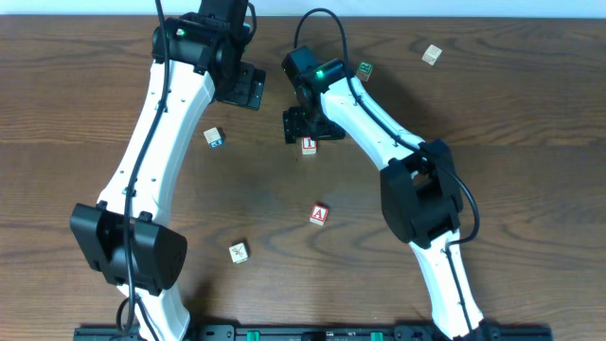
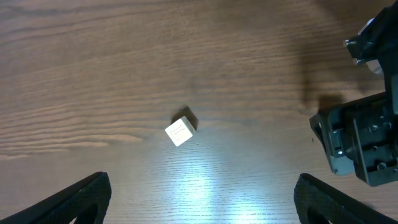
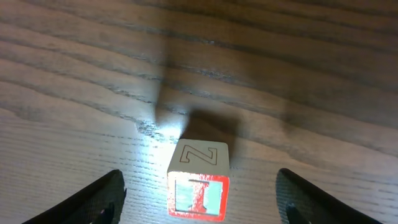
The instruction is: Spell out Ai2
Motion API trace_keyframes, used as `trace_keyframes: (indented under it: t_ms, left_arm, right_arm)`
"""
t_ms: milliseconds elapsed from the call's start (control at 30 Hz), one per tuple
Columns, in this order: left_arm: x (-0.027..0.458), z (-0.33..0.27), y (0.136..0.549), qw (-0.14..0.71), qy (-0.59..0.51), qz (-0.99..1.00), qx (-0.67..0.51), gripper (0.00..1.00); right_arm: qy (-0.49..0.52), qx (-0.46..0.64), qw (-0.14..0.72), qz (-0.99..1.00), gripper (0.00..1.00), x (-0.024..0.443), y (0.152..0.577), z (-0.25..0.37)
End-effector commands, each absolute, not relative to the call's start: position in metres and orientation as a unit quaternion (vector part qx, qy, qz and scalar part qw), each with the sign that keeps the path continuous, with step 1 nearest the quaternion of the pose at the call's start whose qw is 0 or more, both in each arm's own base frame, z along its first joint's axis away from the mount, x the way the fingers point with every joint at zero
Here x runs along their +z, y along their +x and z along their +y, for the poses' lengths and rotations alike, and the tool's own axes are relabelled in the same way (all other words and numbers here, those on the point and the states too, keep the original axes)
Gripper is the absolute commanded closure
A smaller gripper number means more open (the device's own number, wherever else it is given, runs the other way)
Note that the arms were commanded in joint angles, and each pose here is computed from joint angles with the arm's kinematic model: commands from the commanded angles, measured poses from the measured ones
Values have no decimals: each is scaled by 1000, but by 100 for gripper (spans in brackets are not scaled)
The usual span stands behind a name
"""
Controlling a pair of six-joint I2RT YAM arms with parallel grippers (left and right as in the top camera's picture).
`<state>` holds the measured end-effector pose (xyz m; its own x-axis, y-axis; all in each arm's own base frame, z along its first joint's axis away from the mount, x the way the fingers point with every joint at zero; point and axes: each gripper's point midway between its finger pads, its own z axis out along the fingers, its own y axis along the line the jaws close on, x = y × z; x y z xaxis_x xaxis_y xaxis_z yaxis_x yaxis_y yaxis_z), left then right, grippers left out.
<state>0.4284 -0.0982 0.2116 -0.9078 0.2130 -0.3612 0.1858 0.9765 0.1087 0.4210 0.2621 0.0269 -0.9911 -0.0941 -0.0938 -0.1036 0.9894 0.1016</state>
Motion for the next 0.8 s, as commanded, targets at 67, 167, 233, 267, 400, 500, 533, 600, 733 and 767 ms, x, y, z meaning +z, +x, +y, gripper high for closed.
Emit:
trace_keyframes:
  t_ms: [67, 167, 233, 267, 400, 500, 533, 600, 733, 767]
  left_arm:
    - [219, -95, 425, 194, 100, 975, 40, 5]
    - [219, -94, 424, 193, 100, 975, 41, 5]
    - [218, -94, 424, 191, 100, 976, 41, 5]
    - [218, -94, 424, 191, 100, 976, 41, 4]
    - [218, -94, 423, 190, 100, 976, 42, 5]
    - [218, -94, 422, 188, 101, 976, 42, 5]
    - [218, -94, 422, 187, 101, 976, 42, 4]
    - [217, -93, 421, 186, 101, 976, 43, 5]
    - [218, -90, 422, 187, 99, 976, 52, 4]
    - [218, -90, 422, 187, 99, 976, 53, 4]
  right_arm:
    - [-44, 44, 38, 997, 21, 14, 423, 258]
    - [-44, 44, 39, 997, 21, 13, 424, 259]
    - [-44, 46, 43, 997, 21, 13, 426, 259]
    - [-44, 47, 44, 997, 20, 13, 427, 260]
    - [-42, 48, 48, 997, 23, 14, 429, 259]
    - [-40, 41, 50, 997, 23, 14, 431, 256]
    - [-39, 41, 50, 997, 23, 14, 431, 255]
    - [-38, 41, 50, 997, 23, 14, 431, 254]
    - [-38, 40, 47, 997, 25, 13, 430, 253]
    - [-38, 40, 47, 997, 25, 13, 430, 253]
